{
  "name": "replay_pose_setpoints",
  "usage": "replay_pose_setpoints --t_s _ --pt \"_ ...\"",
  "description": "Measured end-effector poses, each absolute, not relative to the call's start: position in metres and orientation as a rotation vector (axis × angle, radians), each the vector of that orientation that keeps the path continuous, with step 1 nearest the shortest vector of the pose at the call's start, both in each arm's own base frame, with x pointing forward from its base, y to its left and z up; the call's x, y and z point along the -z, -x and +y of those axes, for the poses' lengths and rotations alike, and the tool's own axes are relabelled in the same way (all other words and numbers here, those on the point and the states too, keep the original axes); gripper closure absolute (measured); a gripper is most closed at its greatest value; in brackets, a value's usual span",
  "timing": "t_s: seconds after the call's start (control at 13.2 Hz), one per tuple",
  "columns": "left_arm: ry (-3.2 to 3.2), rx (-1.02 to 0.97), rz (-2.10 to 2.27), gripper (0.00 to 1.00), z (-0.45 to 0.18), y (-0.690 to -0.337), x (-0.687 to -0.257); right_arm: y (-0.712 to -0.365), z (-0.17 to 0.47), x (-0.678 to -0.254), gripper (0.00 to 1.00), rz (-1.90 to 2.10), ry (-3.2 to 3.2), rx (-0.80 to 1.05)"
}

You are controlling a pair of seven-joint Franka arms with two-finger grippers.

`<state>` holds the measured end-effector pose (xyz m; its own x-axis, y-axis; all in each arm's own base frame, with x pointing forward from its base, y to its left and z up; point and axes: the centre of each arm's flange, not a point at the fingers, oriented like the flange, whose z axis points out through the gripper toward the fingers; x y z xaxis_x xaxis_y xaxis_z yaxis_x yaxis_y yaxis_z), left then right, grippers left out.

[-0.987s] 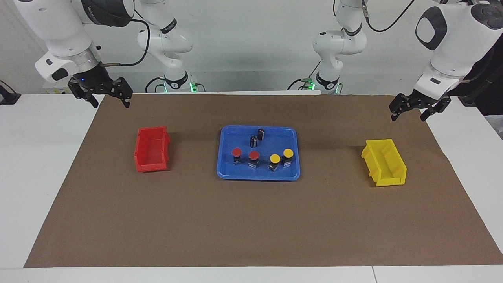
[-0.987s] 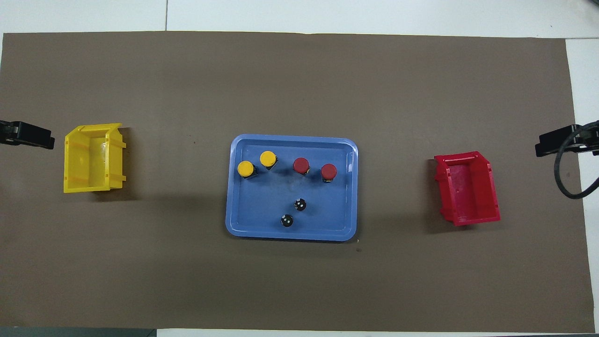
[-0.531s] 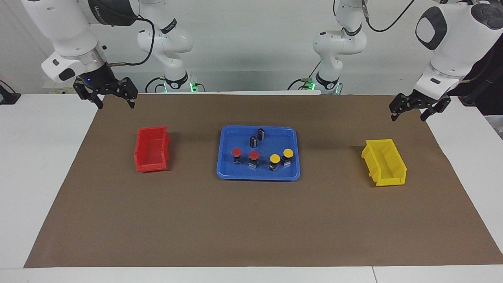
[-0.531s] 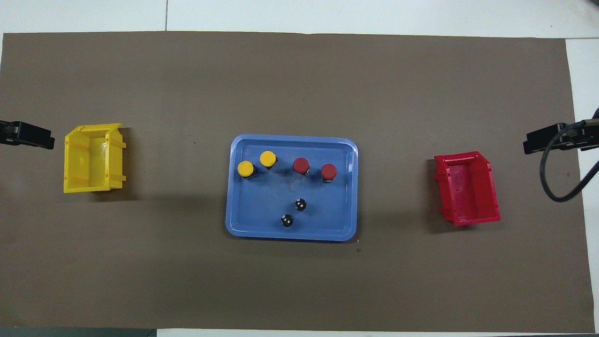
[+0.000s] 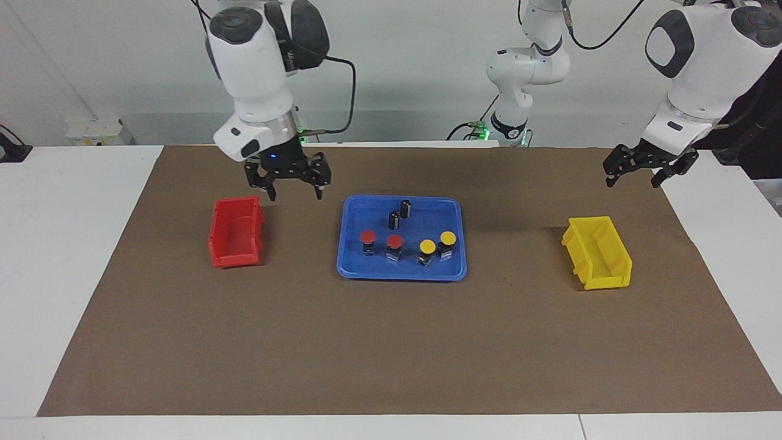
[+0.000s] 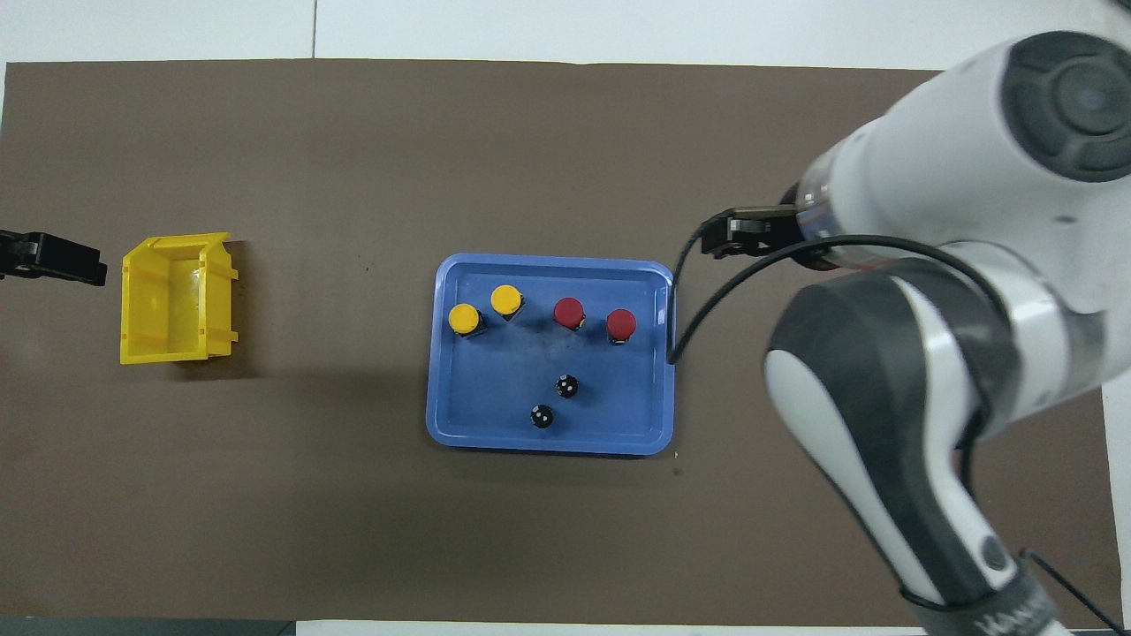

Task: Sort red and yellow buttons by color
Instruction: 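Reach the right gripper over the tray and grasp a red button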

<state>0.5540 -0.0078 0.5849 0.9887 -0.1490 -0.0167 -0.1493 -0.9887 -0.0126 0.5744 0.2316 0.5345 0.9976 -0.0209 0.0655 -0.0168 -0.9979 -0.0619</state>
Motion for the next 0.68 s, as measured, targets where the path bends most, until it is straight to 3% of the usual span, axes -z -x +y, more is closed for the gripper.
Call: replay_pose_setpoints --t_s 0.3,0.68 --pt "3.137 -0.033 0.212 0.00 -0.009 -0.553 -0.585 -0.574 0.261 -0.459 0.00 0.032 3.074 0.107" --pt "3.139 -0.052 0.176 0.00 -0.008 -0.552 -0.584 -0.557 0.273 -0.429 0.00 -0.004 3.062 0.132"
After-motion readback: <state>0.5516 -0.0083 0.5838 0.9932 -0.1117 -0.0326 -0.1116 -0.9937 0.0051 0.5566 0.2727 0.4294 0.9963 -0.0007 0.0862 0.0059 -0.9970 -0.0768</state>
